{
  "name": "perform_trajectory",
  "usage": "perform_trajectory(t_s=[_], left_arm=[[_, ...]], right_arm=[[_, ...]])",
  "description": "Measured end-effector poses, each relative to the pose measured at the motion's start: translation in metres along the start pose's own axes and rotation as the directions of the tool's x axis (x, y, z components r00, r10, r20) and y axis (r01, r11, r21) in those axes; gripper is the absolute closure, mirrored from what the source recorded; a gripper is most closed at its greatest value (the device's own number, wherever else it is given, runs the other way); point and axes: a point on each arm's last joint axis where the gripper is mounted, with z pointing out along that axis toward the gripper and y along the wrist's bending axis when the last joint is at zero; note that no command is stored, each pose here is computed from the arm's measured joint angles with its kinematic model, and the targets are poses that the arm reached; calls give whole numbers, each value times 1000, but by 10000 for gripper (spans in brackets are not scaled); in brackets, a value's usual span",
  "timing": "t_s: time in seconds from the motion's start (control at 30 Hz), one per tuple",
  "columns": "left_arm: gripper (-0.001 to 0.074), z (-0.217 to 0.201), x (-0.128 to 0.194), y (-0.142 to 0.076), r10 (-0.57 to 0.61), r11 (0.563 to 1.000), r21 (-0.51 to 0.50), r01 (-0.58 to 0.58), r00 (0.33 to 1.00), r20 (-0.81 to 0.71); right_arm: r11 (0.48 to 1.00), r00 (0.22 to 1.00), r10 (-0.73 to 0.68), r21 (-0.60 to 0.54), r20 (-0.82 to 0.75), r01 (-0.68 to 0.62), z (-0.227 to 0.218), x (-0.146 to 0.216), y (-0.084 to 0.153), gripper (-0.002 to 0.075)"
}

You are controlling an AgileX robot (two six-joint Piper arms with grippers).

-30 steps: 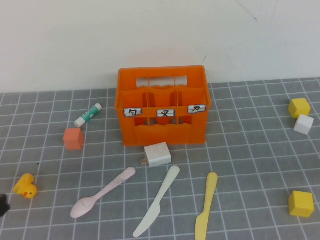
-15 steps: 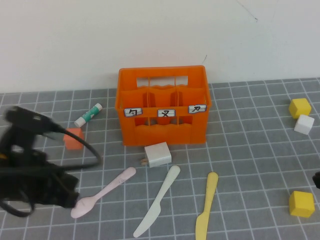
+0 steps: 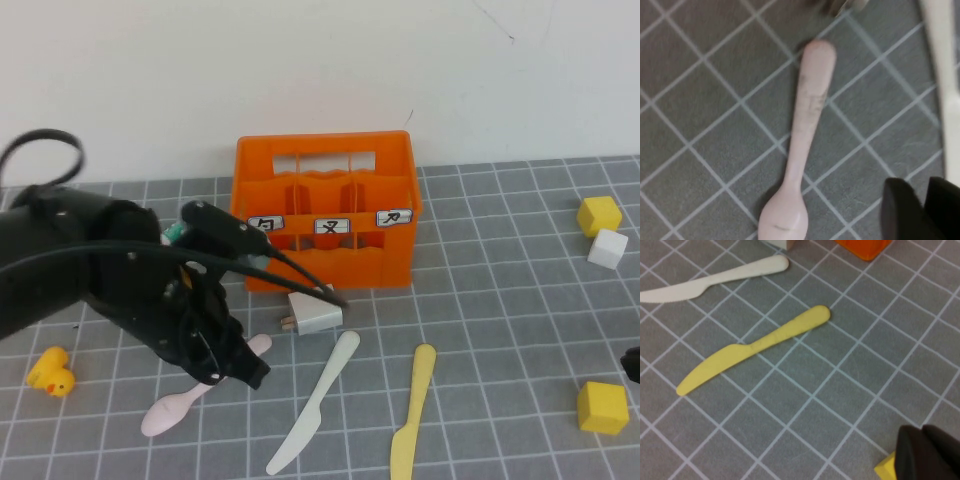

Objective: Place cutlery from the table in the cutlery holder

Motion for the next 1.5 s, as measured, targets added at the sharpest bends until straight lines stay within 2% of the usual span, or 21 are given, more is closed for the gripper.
perform_trajectory(t_s=[0.13,0.33,0.43,0.6,0.9,1.5], left_arm=[[572,14,-3,4,-3,1000,-28,2,1000,-19],[420,32,-15,7,1,1000,-31,-3,999,-37],[378,39,-25,9,1,1000,-27,-3,998,-62],[371,57,-37,11,40,999,-21,-42,994,-98],[417,92,-46,16,85,996,-22,-89,986,-144],[421,110,-47,17,100,994,-25,-105,983,-155]], right_arm=[[1000,1000,-2,-4,-1,2,0,0,0,729],[1000,1000,-2,-4,-1,2,0,0,0,729],[1000,1000,-2,-4,-1,2,0,0,0,729],[1000,1000,-2,-5,-1,2,0,0,0,729],[1000,1000,0,-5,0,0,0,0,0,729],[999,999,46,-11,3,-46,8,0,-4,729]])
